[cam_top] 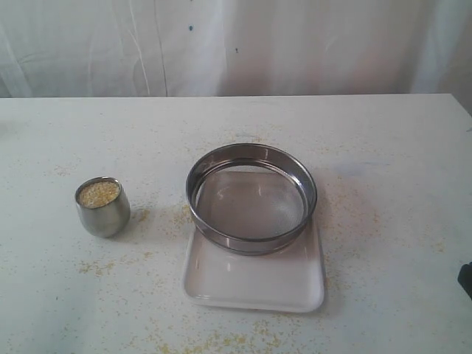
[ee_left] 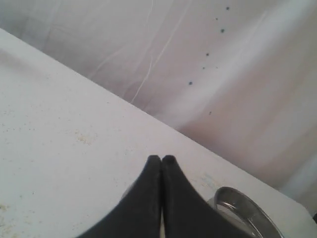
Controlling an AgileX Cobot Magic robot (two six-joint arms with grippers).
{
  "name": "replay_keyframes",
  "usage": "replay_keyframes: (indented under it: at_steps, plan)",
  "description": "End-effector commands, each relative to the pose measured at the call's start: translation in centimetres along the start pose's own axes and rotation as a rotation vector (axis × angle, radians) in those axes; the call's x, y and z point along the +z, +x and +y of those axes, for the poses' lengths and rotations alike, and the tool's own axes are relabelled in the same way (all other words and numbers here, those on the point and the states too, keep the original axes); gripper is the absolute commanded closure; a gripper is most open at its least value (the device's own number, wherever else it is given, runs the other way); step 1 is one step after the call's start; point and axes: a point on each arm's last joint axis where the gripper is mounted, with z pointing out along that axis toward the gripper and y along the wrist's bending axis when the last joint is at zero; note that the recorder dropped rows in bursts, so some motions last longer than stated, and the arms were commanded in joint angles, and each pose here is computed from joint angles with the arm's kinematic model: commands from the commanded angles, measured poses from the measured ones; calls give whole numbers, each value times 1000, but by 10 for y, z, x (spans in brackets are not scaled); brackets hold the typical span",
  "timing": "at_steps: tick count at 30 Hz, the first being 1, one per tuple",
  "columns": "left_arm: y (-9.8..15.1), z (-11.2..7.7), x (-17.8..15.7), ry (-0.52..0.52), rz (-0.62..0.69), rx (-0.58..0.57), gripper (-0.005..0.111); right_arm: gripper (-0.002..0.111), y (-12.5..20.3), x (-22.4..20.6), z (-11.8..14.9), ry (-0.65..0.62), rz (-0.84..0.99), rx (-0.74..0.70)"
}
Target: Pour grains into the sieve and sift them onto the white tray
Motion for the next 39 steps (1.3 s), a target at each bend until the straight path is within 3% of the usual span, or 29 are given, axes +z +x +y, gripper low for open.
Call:
replay_keyframes:
  at_steps: [1, 4, 6, 8, 9, 11, 12, 14, 18, 21, 25, 32, 39]
  plan:
    - [-37, -30, -10, 69, -35, 152, 107, 108, 1, 0, 0, 3, -5, 8]
    - [-75, -57, -25, 86, -47, 263, 107, 108, 1, 0, 0, 3, -5, 8]
    - [-113, -88, -25, 66, 83, 524, 107, 108, 1, 0, 0, 3, -5, 8]
    - [-121, -102, -3, 94, 190, 644, 103, 108, 1, 0, 0, 3, -7, 8]
    - [-120, -104, 5, 107, 217, 650, 99, 108, 1, 0, 0, 3, -7, 8]
    - [-109, -103, 38, 106, 321, 620, 80, 108, 1, 0, 0, 3, -7, 8]
    - [-97, -96, 59, 86, 349, 563, 63, 108, 1, 0, 0, 3, -7, 8]
    - [-80, -80, 84, 37, 339, 521, 50, 108, 1, 0, 0, 3, -7, 8]
    - [-50, -51, 108, -51, 320, 515, 48, 108, 1, 0, 0, 3, -7, 8]
    - [-12, -33, 115, -22, 314, 607, 48, 108, 1, 0, 0, 3, -7, 8]
    - [26, -33, 118, 77, 356, 633, 46, 108, 1, 0, 0, 3, -7, 8]
    - [67, -17, 142, 55, 417, 621, 23, 108, 1, 0, 0, 3, -7, 8]
    - [97, 0, 159, 46, 410, 632, 20, 108, 1, 0, 0, 3, -7, 8]
